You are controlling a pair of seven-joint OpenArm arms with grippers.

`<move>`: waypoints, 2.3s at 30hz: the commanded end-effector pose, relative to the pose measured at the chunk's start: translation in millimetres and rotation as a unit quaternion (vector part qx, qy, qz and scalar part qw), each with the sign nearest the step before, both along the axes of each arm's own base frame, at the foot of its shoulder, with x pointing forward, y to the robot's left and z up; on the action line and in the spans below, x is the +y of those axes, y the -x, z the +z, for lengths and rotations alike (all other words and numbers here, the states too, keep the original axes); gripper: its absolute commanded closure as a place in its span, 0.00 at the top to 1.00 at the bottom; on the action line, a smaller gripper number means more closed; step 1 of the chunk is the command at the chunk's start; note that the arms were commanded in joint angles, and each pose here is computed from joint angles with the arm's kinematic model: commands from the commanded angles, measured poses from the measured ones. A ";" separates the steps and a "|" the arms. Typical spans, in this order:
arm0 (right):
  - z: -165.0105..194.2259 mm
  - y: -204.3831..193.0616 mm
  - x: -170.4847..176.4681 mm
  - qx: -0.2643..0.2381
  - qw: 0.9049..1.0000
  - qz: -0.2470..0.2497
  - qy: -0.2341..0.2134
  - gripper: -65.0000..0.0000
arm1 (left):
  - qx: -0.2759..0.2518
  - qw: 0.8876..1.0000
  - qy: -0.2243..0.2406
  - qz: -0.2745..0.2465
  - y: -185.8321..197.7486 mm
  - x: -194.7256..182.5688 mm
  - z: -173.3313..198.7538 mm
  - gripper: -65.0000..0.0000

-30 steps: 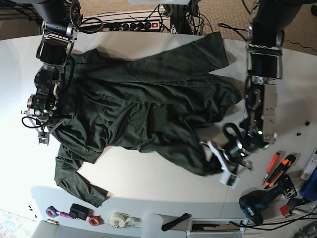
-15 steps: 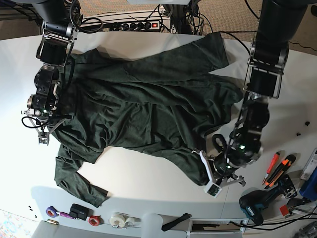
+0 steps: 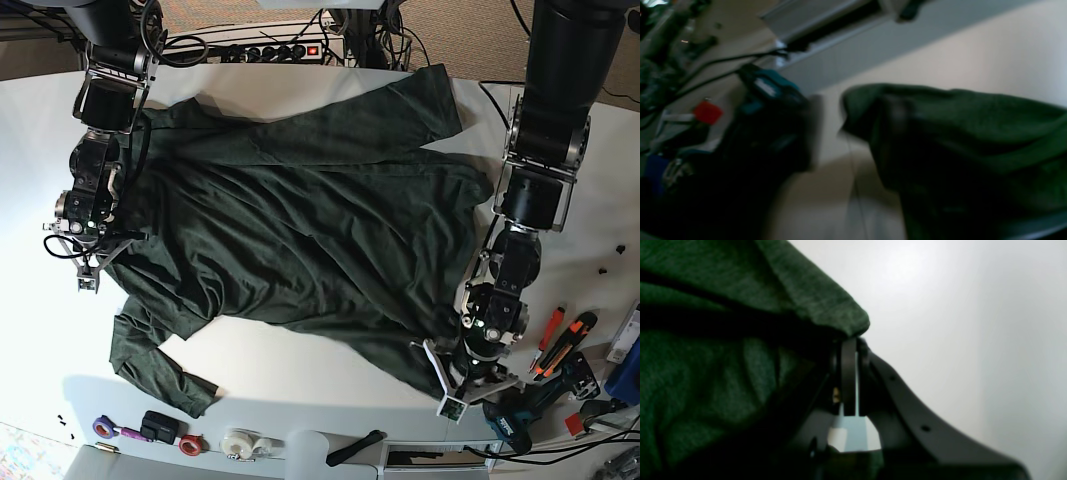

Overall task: Layout the t-shirt on the table in an organized manner, then fold the t-shirt properly
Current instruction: 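Pull the shirt hem outward with the left gripper, flattening the body, then release the hem and move the left gripper to the shirt's shoulder edge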

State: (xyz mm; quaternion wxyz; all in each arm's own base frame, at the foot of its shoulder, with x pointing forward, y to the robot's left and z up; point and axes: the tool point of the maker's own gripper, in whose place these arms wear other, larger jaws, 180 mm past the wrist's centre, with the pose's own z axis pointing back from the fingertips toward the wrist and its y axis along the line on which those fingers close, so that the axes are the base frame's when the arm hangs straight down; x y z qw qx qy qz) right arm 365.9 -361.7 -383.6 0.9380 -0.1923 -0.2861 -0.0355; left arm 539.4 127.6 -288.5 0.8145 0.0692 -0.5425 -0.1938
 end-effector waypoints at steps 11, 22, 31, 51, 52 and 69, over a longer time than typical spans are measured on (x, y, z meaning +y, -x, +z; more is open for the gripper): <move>19.4 -14.4 -6.4 -0.037 0.999 0.002 0.011 0.00 | 0.066 0.992 0.078 -0.080 12.8 -10.7 2.0 0.53; 29.4 -23.6 -7.1 -0.060 0.998 0.012 0.013 0.50 | 0.118 0.970 0.147 -0.154 63.4 -22.0 -33.7 0.51; 109.2 -40.3 -34.0 -0.158 0.984 -0.008 0.084 0.50 | 0.067 0.931 0.320 -0.163 66.0 15.7 25.4 0.51; 115.3 10.0 26.2 -0.144 0.986 0.087 0.019 0.00 | 0.216 0.880 0.396 -0.147 160.1 93.5 -4.1 0.00; 117.2 18.2 27.8 -0.143 0.985 0.090 0.025 0.00 | 0.230 0.874 0.398 -0.156 170.1 88.1 -9.1 0.00; 52.7 106.9 16.2 -0.086 0.993 0.042 -0.073 0.00 | 0.168 0.945 0.208 -0.190 239.2 29.0 -41.9 0.00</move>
